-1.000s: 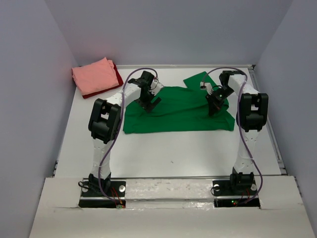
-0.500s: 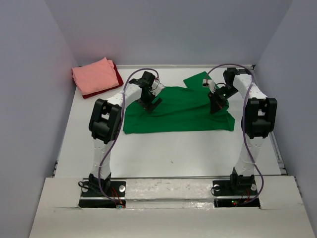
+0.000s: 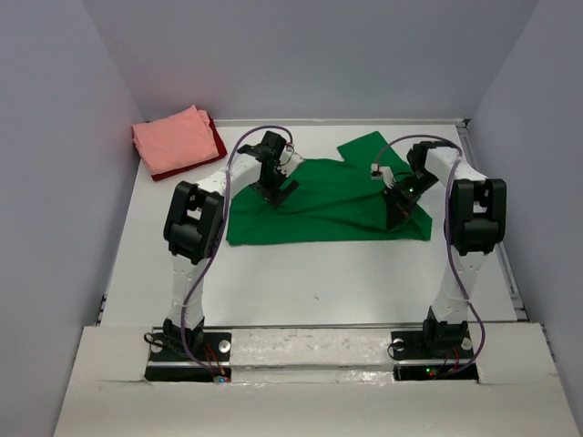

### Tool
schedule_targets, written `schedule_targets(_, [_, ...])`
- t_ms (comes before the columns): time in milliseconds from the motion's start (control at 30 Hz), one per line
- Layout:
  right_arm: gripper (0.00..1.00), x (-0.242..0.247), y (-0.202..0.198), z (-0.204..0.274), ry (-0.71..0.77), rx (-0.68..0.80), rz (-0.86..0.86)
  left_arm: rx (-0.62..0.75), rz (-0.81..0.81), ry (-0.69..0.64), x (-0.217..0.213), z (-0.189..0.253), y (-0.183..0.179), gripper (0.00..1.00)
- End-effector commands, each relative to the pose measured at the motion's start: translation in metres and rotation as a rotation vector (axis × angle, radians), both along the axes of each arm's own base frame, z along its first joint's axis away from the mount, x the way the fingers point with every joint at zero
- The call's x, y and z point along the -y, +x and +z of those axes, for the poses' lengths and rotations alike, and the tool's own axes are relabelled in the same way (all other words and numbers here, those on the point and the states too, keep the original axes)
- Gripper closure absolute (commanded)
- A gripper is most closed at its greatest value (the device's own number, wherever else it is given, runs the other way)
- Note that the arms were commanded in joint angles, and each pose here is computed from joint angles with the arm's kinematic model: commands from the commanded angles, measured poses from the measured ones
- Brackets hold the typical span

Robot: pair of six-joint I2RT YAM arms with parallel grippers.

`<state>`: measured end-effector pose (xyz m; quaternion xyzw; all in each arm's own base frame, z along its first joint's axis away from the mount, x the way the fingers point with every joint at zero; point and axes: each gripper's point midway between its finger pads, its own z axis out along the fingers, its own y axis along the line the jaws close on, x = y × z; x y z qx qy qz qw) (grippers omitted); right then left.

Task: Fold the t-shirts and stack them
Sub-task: Fold the flattened tshirt in 1/3 of the way

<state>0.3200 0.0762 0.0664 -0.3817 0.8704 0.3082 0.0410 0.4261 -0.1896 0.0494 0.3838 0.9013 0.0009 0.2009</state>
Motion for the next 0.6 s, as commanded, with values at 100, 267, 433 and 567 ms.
schedule_targets(100, [1.00, -0.009, -0.025, 0.014, 0.054, -0.053, 0.019, 0.010, -0.022, -0.015, 0.006, 0.016, -0.005, 0.01])
schedule_targets(267, [0.73, -0.010, -0.033, 0.006, 0.040, -0.098, 0.028, 0.006, -0.026, -0.010, 0.006, 0.014, -0.006, 0.01])
schedule_targets(433, [0.33, -0.011, -0.032, 0.008, 0.048, -0.110, 0.029, 0.003, -0.029, -0.005, 0.006, 0.013, -0.007, 0.01])
schedule_targets(567, [0.13, -0.010, -0.033, 0.007, 0.042, -0.122, 0.035, -0.001, -0.032, 0.001, 0.005, 0.012, -0.009, 0.01])
